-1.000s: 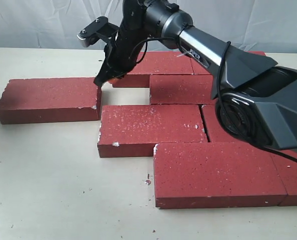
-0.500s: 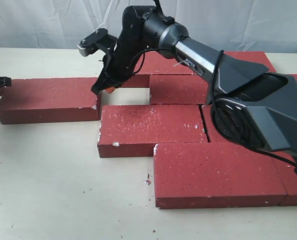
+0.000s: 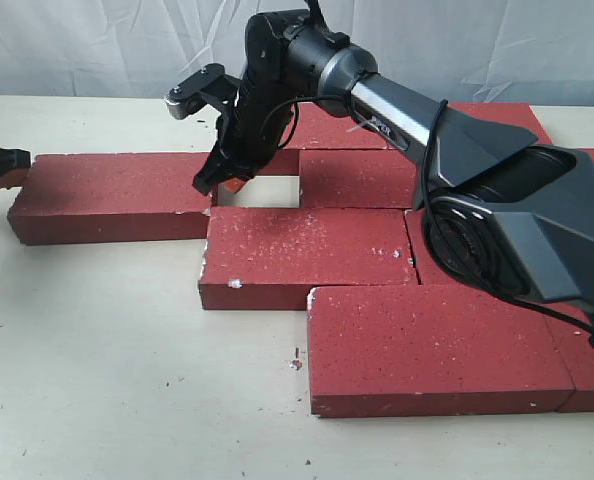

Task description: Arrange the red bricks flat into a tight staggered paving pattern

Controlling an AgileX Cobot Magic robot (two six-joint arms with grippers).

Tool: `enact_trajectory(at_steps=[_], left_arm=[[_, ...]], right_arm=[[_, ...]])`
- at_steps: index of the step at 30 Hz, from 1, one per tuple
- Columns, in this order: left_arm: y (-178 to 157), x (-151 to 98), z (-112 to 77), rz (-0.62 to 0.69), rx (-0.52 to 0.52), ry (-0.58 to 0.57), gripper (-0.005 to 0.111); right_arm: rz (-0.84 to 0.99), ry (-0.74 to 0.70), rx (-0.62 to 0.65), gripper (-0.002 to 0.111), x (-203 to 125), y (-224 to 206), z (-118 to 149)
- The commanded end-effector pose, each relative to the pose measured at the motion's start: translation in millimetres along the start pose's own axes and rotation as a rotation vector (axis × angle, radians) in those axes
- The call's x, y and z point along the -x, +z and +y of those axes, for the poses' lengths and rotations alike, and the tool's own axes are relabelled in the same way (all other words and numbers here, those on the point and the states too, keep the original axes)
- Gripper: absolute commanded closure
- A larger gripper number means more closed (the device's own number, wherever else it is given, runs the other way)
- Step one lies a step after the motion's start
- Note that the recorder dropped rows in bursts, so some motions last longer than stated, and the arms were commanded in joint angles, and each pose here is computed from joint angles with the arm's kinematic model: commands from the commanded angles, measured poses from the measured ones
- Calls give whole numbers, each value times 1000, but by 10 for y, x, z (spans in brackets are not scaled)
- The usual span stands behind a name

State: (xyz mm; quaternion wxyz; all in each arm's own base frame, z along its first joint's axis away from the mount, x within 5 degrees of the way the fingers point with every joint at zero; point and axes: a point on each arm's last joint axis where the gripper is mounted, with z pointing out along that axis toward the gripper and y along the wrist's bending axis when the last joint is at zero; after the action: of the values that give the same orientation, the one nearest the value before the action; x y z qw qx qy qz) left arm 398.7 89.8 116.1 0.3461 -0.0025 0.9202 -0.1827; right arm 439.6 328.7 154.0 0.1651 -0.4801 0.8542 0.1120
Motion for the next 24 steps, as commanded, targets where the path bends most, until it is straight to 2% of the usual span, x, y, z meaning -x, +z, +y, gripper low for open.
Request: enact_trajectory(at_steps=[1,5,13,16,20,24], left_arm=[[-36,31,103,-24,79,-21,107],[-32,31,73,-22,49,-22,107],[-32,31,79,-23,57,-22,107],[-32,31,79,-23,57,-22,107],[-32,31,79,-23,57,-22,107],[-32,31,79,-23,57,-22,107]], right_arm=[[14,-11,49,109,-12,-10,40],[14,-11,49,109,-12,-10,40],[15,-26,43,109,-10,-21,36],[-4,-44,3,109,41,-207,24],[-132,-32,111,109,214,-565,210],[-171,-134,196,109,305,-532,475]])
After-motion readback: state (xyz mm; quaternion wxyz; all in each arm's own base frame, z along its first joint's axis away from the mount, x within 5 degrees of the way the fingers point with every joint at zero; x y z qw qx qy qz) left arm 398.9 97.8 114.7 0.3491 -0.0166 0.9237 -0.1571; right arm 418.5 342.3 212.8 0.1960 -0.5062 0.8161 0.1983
